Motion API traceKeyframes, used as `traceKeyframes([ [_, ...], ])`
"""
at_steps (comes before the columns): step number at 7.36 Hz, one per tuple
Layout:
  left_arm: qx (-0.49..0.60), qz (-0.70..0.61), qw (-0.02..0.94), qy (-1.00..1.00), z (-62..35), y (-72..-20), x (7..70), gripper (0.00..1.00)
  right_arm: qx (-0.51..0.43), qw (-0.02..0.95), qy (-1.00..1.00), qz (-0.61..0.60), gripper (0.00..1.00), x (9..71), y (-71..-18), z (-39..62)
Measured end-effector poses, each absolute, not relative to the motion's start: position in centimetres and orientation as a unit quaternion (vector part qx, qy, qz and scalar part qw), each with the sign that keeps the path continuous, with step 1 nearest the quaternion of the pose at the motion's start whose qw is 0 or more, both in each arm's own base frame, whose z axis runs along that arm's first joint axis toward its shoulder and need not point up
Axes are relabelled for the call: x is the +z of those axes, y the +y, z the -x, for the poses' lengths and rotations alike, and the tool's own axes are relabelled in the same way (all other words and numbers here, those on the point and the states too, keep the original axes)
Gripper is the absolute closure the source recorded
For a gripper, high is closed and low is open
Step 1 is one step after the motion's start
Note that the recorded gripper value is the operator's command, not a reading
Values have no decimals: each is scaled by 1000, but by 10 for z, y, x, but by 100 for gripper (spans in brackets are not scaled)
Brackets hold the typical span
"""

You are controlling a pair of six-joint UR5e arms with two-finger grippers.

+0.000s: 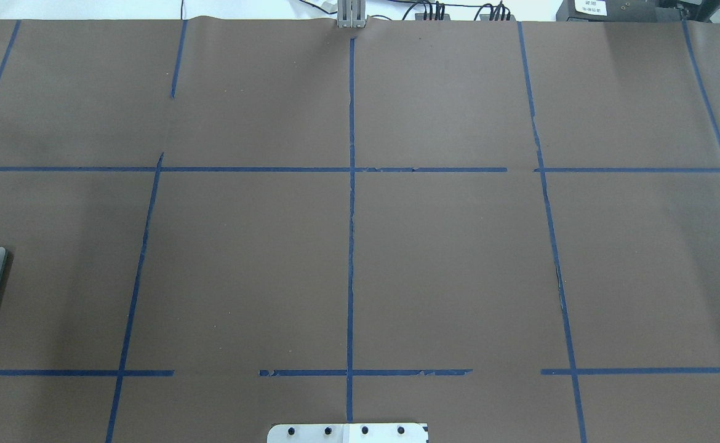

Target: Place cup on laptop

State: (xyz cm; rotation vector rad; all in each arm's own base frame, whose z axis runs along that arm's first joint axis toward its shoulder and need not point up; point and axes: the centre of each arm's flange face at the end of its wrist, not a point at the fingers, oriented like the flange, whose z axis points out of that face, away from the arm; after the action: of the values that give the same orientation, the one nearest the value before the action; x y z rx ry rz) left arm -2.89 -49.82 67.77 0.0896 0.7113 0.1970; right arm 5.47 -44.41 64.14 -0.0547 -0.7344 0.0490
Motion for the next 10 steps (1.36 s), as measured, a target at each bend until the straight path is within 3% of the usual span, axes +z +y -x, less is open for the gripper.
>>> traceKeyframes([
  [3,59,-42,915,398,80,-475,674,0,24,933,-359,27,0,641,-444,-55],
  [10,49,-45,913,402,84,-466,669,0,24,933,-359,27,0,642,-444,-55],
])
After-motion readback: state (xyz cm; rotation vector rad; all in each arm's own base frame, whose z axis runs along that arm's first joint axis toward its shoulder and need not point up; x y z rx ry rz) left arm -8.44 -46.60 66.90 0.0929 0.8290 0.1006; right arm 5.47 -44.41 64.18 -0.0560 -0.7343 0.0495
